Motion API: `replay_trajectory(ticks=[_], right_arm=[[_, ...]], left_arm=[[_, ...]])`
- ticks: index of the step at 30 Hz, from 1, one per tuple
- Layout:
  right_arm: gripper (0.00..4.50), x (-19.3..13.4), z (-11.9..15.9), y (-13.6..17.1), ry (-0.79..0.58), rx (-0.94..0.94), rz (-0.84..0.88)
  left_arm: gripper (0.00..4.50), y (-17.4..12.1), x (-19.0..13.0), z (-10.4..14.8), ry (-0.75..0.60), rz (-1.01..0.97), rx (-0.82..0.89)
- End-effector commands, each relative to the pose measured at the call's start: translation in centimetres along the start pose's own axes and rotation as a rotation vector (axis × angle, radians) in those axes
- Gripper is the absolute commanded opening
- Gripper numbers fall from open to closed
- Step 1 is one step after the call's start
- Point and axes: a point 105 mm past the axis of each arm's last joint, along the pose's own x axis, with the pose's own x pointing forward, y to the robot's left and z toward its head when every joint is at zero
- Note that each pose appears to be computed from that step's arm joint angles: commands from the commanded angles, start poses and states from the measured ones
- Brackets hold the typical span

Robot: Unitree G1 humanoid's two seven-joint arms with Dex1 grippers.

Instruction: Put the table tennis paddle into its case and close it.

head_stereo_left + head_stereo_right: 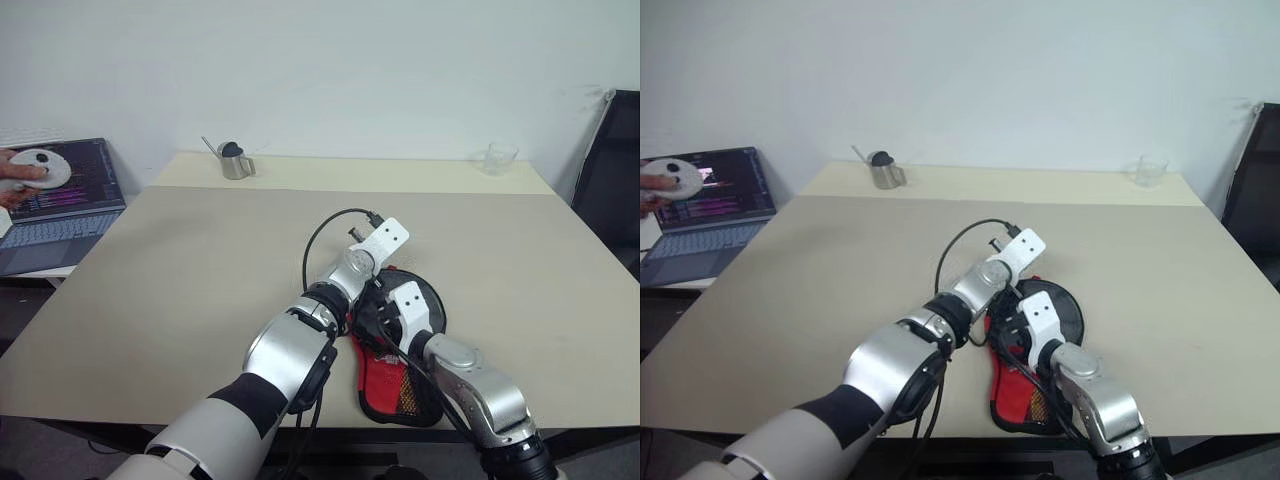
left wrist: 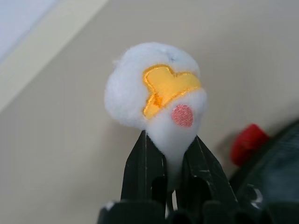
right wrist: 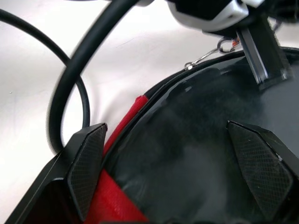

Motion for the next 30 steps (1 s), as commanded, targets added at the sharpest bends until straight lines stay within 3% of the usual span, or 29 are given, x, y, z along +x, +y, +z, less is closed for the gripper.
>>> replay_trajectory(ticks=[1, 7, 13, 22, 30], right_arm=[[4.50, -0.3, -0.3, 0.5, 0.012, 0.013, 0.004], [4.50, -0.6, -0.6, 0.7, 0.022, 0.021, 0.002], [4.50, -0.9, -0.9, 0.7, 0.031, 0.032, -0.010], [4.50, -1.2, -1.1, 0.8, 0.034, 0.049, -0.030], [4.50, -1.1, -1.1, 0.9, 0.031, 0.065, -0.039]], left_arm=[[0.02, 2.5, -0.4, 3.3, -0.096, 0.123, 0.021], [0.02, 3.9, -0.6, 3.8, -0.116, 0.214, 0.109], [0.02, 2.6, -0.8, 6.0, -0.196, 0.210, 0.237], [0.02, -3.2, -1.6, 10.6, -0.401, 0.117, 0.485], [0.02, -8.6, -1.6, 8.9, -0.404, -0.069, 0.578]])
